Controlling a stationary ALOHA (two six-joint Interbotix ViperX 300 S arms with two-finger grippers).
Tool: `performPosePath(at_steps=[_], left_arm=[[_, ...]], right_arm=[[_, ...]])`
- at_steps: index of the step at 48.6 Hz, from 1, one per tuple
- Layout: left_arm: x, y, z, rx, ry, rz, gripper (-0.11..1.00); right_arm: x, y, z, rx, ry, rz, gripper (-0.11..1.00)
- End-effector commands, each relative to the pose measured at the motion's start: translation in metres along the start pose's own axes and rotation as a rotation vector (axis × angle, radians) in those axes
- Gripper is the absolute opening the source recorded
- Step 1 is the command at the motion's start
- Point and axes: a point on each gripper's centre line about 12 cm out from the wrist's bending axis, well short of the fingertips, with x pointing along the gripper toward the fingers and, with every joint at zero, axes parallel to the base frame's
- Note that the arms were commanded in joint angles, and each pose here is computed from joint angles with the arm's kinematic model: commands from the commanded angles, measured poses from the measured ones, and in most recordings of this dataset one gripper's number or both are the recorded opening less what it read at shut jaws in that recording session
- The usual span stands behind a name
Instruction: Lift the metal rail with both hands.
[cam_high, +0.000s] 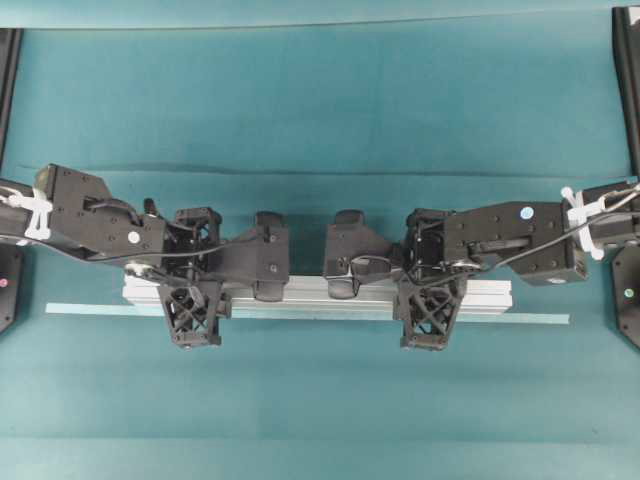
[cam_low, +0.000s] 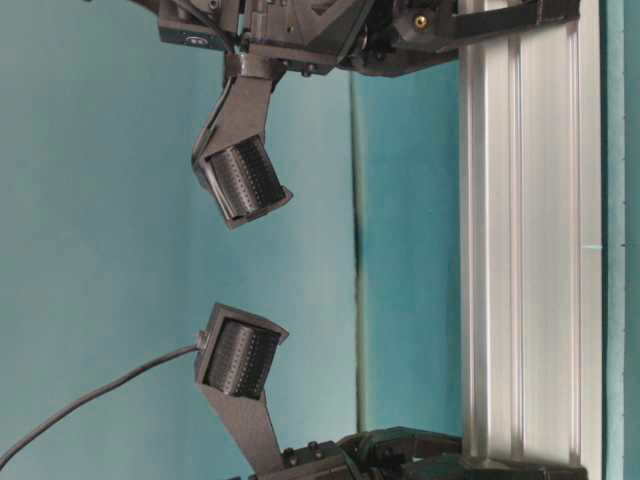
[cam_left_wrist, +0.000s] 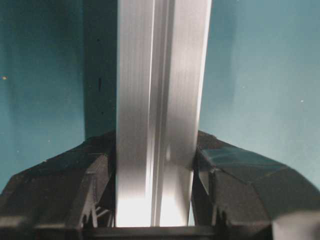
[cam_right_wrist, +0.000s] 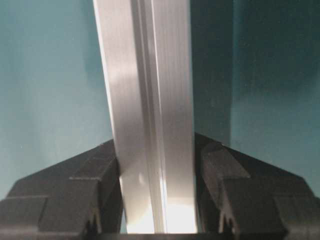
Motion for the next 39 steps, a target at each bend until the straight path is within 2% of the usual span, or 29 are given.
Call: performPosePath(at_steps=[1, 13, 39], left_arm=[[-0.004, 0.003, 0.007, -0.005, -0.032, 0.002, 0.36], [-0.005, 0.002, 0.008, -0.018, -0.044, 0.001, 0.36], [0.002, -0.001, 0.003, -0.008, -0.026, -0.002, 0.36]], right_arm=[[-0.001, -0.002, 0.003, 0.017, -0.016, 0.003, 0.4], [0.001, -0.002, 0.001, 0.016, -0.019, 0.002, 0.4], [0.011, -0.003, 0.0, 0.019, -0.008, 0.0, 0.4]])
